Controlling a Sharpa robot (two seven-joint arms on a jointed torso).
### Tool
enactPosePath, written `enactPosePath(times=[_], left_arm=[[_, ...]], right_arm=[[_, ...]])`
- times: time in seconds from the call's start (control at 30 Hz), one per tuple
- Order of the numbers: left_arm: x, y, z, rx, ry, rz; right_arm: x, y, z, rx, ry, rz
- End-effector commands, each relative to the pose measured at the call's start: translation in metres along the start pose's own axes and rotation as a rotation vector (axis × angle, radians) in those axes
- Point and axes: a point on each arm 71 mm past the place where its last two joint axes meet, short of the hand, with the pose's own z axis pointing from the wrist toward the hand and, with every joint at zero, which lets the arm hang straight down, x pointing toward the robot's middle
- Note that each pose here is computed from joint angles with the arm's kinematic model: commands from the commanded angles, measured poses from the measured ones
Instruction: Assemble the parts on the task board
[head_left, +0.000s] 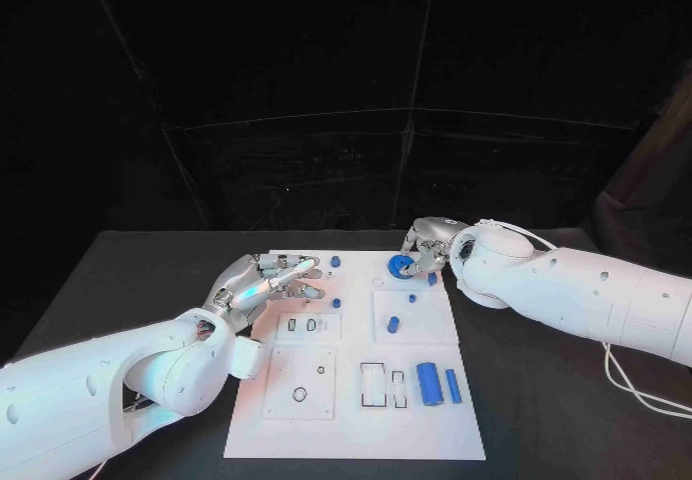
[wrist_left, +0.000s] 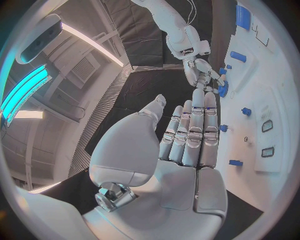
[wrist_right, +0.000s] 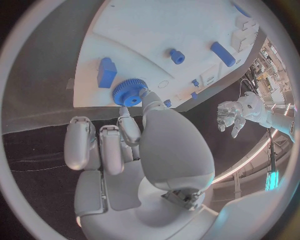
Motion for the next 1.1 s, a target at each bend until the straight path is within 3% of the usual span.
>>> enactPosePath(times=[0.03, 0.27, 0.5, 0.63, 0.83, 1.1], left_arm=[[0.0015, -0.0001, 0.0004, -0.009, 0.014, -0.006], [0.0006, -0.0001, -0.0002, -0.011, 0.013, -0.006], [0.0003, -0.0002, -0.0004, -0.012, 0.013, -0.006], [0.0003, -0.0002, -0.0004, -0.012, 0.013, -0.006], [0.0, -0.0004, -0.0008, -0.011, 0.012, -0.006], [-0.0028, -0.001, -0.0018, -0.008, 0.005, -0.003]], right_arm=[[0.001, 0.002, 0.001, -0.007, 0.028, -0.032], [0.004, 0.003, 0.001, -0.014, 0.06, -0.048], [0.003, 0.004, 0.001, -0.017, 0.041, -0.065], [0.0, 0.007, 0.001, -0.028, -0.002, -0.066], [-0.007, 0.016, -0.004, -0.078, -0.109, -0.043], [-0.013, 0.051, -0.02, -0.178, -0.209, -0.051]])
